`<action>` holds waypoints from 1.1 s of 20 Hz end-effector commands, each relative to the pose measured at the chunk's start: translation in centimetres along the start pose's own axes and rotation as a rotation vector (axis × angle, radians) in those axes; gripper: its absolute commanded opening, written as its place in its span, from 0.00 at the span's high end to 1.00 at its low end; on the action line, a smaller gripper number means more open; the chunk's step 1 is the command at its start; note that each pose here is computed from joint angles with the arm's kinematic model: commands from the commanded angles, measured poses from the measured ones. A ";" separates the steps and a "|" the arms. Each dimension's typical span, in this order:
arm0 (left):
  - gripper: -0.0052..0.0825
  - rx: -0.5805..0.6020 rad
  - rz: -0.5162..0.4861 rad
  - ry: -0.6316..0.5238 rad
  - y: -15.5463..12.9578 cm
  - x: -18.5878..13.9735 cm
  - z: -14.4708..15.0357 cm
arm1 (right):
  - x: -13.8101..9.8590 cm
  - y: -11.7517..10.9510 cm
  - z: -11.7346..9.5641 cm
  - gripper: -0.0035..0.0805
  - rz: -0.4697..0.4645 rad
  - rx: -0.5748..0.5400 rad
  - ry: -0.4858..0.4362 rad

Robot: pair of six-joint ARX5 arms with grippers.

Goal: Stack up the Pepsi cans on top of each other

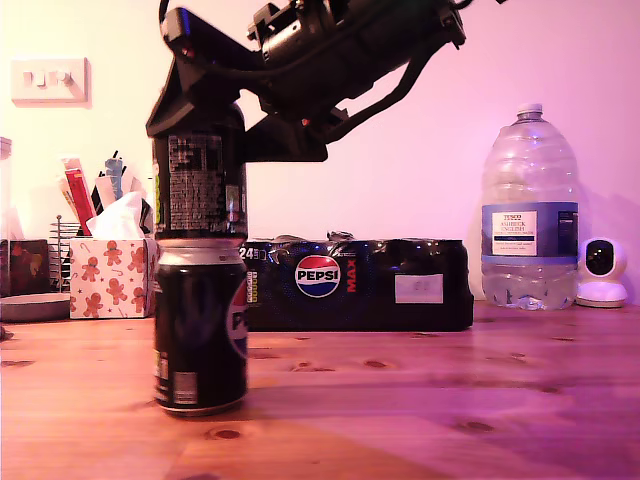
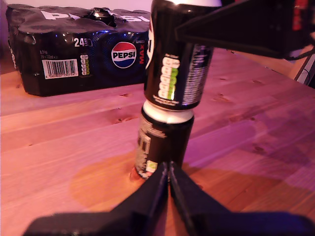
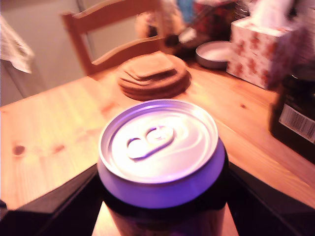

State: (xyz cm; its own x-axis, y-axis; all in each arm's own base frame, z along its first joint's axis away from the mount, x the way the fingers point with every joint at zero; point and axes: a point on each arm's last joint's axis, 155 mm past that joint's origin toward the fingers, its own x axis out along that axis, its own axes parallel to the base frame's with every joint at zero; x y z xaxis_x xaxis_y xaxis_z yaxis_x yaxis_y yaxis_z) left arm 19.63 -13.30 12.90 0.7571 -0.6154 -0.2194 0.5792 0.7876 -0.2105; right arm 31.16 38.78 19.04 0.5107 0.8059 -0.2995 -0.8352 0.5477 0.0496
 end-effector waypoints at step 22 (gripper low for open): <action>0.96 0.008 -0.006 0.005 0.0 0.2 -0.6 | -0.2 0.5 2.1 0.02 0.002 -0.001 -0.046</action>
State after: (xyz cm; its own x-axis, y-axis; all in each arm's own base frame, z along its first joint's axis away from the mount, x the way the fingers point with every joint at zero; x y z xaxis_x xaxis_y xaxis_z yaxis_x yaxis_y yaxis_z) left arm 19.61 -13.29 12.85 0.7567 -0.6153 -0.2211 0.5795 0.7878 -0.2088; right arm 31.09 38.89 19.09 0.5145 0.8034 -0.2996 -0.8320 0.5523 0.0525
